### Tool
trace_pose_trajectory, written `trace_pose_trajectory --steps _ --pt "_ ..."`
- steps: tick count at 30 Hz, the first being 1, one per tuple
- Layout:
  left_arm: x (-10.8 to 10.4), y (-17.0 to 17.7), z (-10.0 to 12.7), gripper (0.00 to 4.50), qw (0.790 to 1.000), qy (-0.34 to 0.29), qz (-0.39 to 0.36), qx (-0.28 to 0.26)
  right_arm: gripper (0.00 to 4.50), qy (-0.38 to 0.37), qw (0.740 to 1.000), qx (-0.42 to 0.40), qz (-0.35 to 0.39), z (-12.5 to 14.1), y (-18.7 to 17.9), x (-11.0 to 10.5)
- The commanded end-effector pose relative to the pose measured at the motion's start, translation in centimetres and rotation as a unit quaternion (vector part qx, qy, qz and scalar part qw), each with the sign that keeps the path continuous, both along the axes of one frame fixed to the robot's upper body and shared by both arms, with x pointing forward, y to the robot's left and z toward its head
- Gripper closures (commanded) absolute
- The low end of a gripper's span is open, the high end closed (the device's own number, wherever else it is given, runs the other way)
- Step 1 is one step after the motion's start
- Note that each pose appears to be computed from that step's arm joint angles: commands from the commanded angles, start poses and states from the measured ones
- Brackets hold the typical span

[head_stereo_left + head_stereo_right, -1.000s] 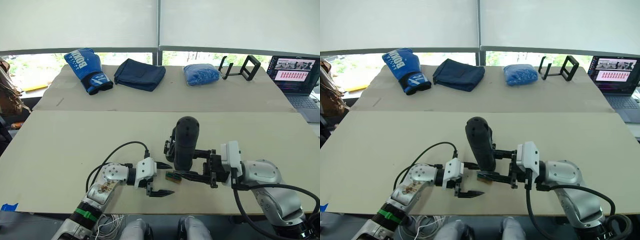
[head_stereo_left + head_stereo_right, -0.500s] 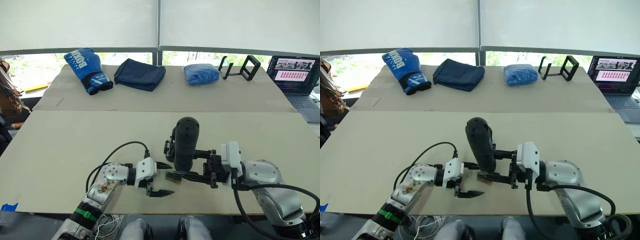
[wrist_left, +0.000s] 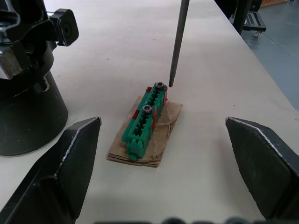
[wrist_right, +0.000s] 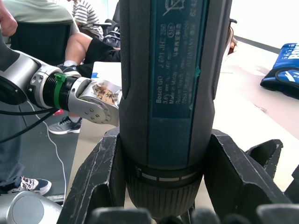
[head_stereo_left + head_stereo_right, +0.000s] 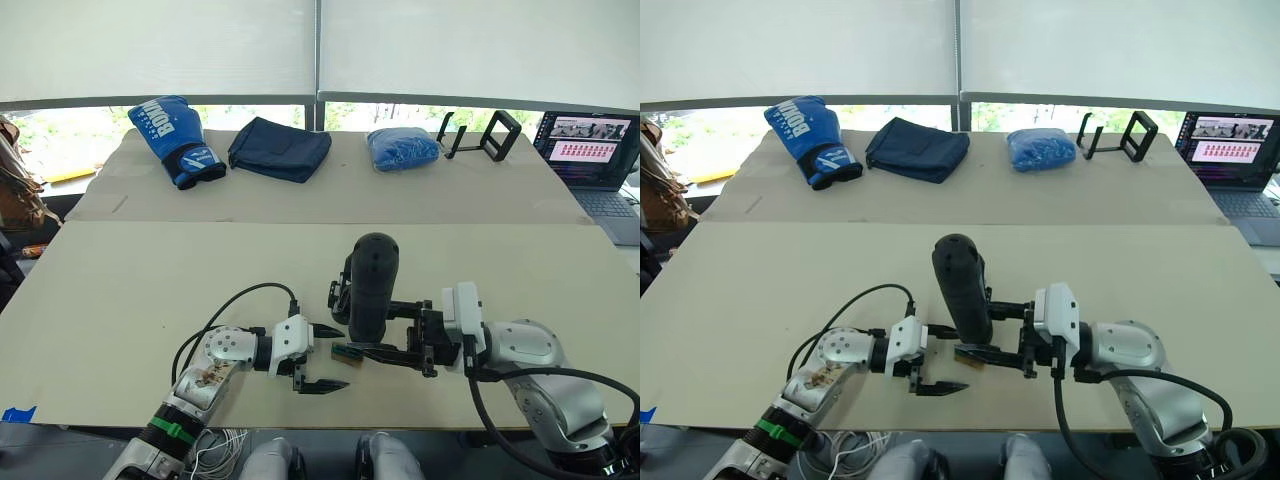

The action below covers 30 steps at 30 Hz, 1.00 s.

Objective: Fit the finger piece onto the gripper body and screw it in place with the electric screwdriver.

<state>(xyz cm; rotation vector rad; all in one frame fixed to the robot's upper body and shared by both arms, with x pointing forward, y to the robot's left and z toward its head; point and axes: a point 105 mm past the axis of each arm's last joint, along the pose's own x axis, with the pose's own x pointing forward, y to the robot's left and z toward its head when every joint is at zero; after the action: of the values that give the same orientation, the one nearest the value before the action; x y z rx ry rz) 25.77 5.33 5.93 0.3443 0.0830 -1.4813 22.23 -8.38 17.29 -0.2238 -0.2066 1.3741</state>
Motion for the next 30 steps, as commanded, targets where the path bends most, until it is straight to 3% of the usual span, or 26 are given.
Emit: trace_pose_trajectory --steps 1,13,30 --pt "-0.5 0.3 -1.6 0.0 0.999 0.033 0.01 0.014 2.59 -0.031 0.999 0.014 0.016 1.7 0.2 -0.6" --pt "-0.3 0.4 -1.6 0.0 0.999 0.032 0.014 0.014 2.59 -0.051 0.998 0.04 0.015 2.9 0.0 -0.3" --pt "-0.3 0.2 -1.6 0.0 0.999 0.032 0.017 0.012 2.59 -0.045 0.999 0.018 0.01 2.1 0.1 0.0"
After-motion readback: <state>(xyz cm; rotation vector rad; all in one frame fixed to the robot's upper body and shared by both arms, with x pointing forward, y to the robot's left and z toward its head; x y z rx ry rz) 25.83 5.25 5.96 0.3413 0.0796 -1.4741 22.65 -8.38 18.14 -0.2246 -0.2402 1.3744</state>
